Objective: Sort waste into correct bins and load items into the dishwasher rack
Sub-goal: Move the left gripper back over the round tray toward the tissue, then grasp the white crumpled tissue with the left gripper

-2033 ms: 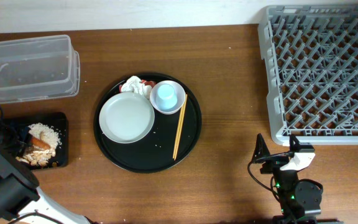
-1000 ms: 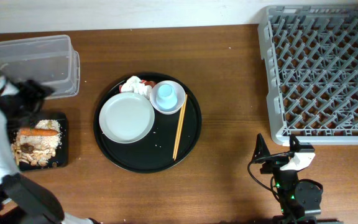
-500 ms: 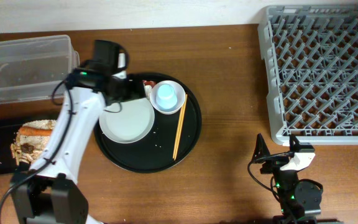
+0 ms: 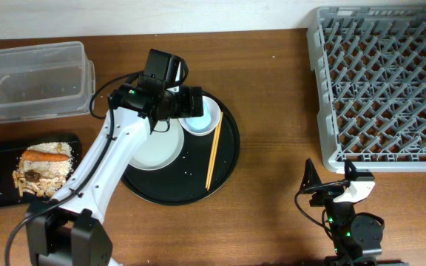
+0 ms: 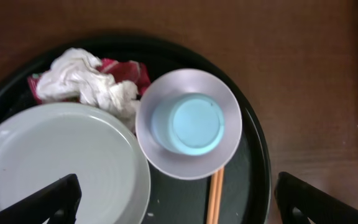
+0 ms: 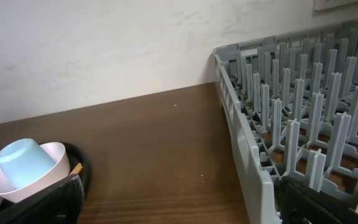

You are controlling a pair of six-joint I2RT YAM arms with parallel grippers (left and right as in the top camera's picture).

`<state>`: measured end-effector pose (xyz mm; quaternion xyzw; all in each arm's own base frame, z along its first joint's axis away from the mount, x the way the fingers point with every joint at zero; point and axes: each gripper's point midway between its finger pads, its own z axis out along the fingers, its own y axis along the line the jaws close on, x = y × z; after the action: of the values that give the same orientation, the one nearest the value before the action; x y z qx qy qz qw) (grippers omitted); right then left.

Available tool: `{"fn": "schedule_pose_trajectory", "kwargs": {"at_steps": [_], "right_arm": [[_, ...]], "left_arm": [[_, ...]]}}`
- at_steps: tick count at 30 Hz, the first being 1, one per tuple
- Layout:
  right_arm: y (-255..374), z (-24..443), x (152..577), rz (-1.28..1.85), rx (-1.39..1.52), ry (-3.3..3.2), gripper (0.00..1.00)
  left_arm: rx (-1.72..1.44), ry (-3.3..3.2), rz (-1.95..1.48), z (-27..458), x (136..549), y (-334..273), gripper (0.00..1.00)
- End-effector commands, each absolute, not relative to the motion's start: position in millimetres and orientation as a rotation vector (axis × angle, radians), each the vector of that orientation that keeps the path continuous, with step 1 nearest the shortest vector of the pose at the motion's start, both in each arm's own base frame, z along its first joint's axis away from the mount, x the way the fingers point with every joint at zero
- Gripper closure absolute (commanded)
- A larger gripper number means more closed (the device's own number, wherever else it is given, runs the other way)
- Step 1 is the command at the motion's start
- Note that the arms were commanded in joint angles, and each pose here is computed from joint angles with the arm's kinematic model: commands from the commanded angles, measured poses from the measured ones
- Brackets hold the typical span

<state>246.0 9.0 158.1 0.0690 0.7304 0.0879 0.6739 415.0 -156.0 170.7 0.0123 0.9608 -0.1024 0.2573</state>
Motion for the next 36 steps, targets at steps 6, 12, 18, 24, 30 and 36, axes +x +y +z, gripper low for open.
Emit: {"fn": "schedule_pose_trajectory", "kwargs": {"at_steps": [6,12,18,24,30,36], "right_arm": [[9,155,246,0.186,0.15,1.647,0.02],[9,155,246,0.186,0.15,1.647,0.02],[9,155,246,0.186,0.15,1.647,0.01],[9,155,246,0.186,0.15,1.647,0.02],[9,155,246,0.186,0.15,1.647,0.02],[9,155,246,0.186,0.15,1.647,0.02]], "left_arm": [[0.13,2.644,-0.236,173,414,-137,0.2],[0.097,2.623,-0.184,207,435,-100,0.24],[0.047,2.488,-0.178,214,477,-90,0.01],[0.037,2.54,-0.137,167,499,-89,0.02],[-0.059,2.615,-0.116,112,513,-87,0.17],[-0.305,2.687,-0.153,73,509,-87,0.29]]}}
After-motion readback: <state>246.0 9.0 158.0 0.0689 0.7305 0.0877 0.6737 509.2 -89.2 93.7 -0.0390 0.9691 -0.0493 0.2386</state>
